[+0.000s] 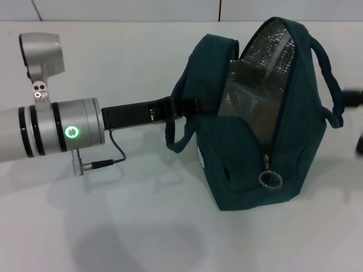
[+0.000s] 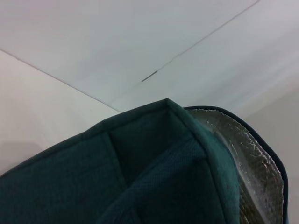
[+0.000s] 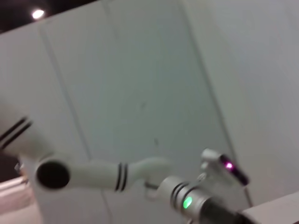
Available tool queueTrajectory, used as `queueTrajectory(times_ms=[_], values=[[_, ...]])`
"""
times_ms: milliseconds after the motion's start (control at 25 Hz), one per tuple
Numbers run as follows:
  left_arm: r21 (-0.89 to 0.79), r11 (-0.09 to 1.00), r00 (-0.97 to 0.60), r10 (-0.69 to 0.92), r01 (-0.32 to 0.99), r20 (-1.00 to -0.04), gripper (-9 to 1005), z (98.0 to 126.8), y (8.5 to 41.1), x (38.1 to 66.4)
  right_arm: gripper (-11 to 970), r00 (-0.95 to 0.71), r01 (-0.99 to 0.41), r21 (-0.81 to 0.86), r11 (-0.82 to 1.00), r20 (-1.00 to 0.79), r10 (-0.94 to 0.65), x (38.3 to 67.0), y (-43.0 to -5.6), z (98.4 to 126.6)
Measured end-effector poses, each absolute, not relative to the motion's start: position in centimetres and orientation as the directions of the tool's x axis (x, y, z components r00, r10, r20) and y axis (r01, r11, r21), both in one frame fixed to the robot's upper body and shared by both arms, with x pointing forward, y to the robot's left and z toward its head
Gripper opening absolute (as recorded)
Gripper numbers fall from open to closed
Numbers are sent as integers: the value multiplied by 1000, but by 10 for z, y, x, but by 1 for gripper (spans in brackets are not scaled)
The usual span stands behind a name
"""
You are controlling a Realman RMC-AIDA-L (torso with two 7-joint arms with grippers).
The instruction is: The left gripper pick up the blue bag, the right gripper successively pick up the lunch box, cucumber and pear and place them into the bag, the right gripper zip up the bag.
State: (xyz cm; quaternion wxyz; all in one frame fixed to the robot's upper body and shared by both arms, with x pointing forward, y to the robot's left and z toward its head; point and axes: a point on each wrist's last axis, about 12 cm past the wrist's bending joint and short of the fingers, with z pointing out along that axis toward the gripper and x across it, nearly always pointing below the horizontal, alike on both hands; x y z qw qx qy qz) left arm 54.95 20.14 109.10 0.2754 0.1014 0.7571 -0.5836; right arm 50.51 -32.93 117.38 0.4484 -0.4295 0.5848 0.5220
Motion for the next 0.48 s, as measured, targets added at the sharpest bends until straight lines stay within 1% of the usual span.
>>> queueTrajectory(times_ms=[120,200,480], values=[[-828,295,-824,-178,477,-538,43,1090,202,550,856,-165,-986,162,50,-983,-80,496,-320,1158],[-827,295,-823,-178,478,-540,43,1090,202,550,853,-150,-988,144,59,-982,-118,493,-318,1148],[-830,294,-823,-186,474,-537,43,1089,203,549,848,-201,-978,183,101,-955,-216,491,-312,1117]])
